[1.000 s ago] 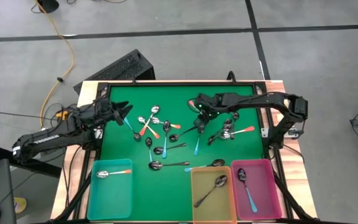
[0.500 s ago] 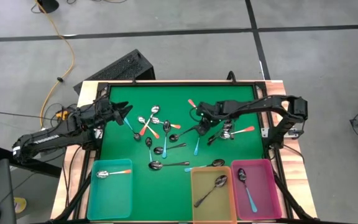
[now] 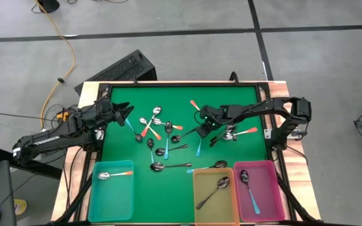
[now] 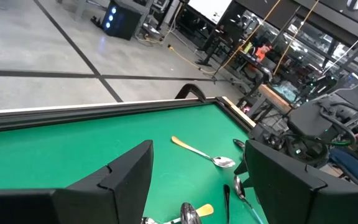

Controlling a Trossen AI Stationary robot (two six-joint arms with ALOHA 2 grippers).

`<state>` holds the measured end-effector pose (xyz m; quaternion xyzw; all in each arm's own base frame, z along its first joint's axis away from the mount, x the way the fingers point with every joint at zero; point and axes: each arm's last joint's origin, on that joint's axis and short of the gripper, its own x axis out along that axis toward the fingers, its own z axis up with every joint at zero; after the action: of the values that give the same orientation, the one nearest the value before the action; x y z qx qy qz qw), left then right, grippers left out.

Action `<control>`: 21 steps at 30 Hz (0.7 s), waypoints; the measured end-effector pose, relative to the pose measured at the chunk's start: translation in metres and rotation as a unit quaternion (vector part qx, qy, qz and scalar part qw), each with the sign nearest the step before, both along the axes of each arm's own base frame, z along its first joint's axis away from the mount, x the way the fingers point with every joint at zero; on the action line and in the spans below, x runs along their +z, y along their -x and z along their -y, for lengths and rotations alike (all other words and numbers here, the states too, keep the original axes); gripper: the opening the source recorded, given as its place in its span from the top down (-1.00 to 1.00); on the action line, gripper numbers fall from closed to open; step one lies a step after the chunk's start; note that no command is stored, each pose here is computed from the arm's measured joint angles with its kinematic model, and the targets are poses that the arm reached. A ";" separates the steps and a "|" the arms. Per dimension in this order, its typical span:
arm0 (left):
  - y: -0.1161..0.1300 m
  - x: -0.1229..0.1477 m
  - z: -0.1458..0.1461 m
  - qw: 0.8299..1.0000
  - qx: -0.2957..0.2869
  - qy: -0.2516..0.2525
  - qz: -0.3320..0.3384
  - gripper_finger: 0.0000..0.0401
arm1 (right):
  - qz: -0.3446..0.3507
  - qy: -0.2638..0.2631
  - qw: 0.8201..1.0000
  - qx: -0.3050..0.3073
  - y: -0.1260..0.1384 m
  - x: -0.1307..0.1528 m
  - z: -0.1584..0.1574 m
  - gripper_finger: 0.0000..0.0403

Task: Sort silverware by color (type)
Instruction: Put the blue spoon into the pink bin

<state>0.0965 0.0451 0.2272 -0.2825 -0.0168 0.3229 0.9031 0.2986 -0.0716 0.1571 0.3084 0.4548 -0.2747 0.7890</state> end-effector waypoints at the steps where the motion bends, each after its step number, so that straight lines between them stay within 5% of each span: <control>1: 0.000 0.000 0.000 1.000 0.000 0.000 0.000 -0.19 | 0.002 -0.002 1.000 -0.004 0.000 0.000 0.000 -0.08; 21: 0.000 0.000 0.000 1.000 -0.001 -0.003 -0.002 -0.19 | 0.016 -0.002 1.000 -0.003 -0.003 0.000 -0.004 0.03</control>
<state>0.0965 0.0451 0.2272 -0.2793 -0.0158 0.3229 0.9042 0.3015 -0.0680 0.1575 0.3154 0.4417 -0.2715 0.7948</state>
